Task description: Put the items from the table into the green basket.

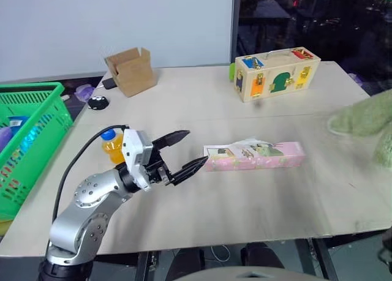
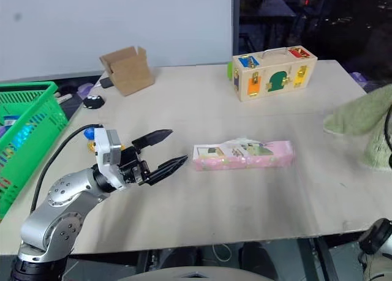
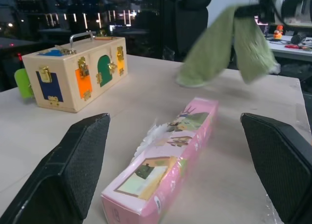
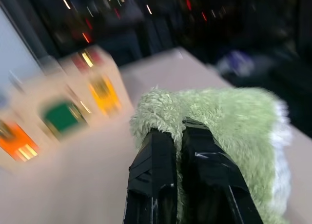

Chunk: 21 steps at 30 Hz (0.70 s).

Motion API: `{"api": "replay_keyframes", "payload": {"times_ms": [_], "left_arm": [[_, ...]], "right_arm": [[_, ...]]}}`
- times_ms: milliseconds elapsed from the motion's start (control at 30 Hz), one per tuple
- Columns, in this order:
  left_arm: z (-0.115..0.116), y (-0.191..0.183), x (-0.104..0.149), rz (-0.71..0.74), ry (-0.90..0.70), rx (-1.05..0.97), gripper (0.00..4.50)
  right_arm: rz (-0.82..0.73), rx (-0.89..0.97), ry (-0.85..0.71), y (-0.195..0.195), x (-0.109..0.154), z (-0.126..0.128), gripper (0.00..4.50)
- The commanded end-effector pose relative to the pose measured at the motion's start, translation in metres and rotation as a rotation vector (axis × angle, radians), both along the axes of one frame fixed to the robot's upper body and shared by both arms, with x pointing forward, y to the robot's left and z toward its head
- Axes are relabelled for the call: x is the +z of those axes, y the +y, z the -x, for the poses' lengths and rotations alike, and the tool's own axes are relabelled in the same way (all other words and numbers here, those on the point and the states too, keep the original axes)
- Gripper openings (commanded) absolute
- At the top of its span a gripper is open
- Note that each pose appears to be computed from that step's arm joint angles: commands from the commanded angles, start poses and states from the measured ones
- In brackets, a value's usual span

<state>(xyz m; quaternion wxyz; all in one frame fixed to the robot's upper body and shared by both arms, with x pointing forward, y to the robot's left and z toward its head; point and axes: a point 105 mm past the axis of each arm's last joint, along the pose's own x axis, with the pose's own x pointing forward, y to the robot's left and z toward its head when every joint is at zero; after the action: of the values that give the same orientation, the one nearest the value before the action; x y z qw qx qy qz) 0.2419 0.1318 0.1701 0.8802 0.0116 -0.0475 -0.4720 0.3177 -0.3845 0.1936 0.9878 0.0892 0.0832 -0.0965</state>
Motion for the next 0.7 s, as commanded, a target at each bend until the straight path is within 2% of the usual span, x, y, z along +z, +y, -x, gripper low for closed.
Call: {"api": "replay_keyframes", "payload": {"times_ms": [33, 67, 133, 200, 300, 333, 367, 433, 533, 633, 700], "left_arm": [[0.000, -0.004, 0.005, -0.010, -0.024, -0.027, 4.50], [0.000, -0.005, 0.005, -0.013, -0.022, -0.031, 4.50], [0.001, -0.006, 0.004, -0.020, -0.019, -0.037, 4.50], [0.002, -0.005, 0.003, -0.031, -0.013, -0.041, 4.50], [0.005, -0.003, 0.000, -0.064, 0.002, -0.047, 4.50], [0.006, -0.002, -0.001, -0.076, 0.009, -0.051, 4.50], [0.007, -0.001, -0.003, -0.082, 0.019, -0.055, 4.50], [0.008, -0.001, -0.005, -0.091, 0.034, -0.067, 4.50], [0.006, 0.001, -0.008, -0.121, 0.043, -0.064, 4.50], [0.000, 0.001, -0.010, -0.185, 0.030, -0.076, 4.50], [-0.008, 0.000, -0.007, -0.215, -0.004, -0.075, 4.50]], "right_arm": [[0.033, -0.028, 0.112, -0.004, -0.035, -0.019, 0.03], [0.045, -0.034, 0.152, -0.007, -0.048, -0.023, 0.03], [0.112, -0.017, 0.234, -0.012, -0.070, -0.027, 0.78], [0.138, 0.003, 0.273, -0.015, -0.081, -0.029, 1.49], [0.150, 0.050, 0.242, -0.016, -0.073, -0.029, 2.76], [0.169, 0.082, 0.228, -0.013, -0.069, -0.027, 3.29], [0.191, 0.122, 0.222, -0.010, -0.066, -0.023, 4.04], [0.218, 0.183, 0.222, -0.007, -0.063, -0.011, 4.42], [0.273, 0.274, 0.195, 0.003, -0.054, 0.006, 4.42], [0.323, 0.565, 0.025, 0.058, -0.022, 0.031, 4.42], [0.401, 0.676, -0.030, 0.085, -0.012, 0.048, 4.42]]}}
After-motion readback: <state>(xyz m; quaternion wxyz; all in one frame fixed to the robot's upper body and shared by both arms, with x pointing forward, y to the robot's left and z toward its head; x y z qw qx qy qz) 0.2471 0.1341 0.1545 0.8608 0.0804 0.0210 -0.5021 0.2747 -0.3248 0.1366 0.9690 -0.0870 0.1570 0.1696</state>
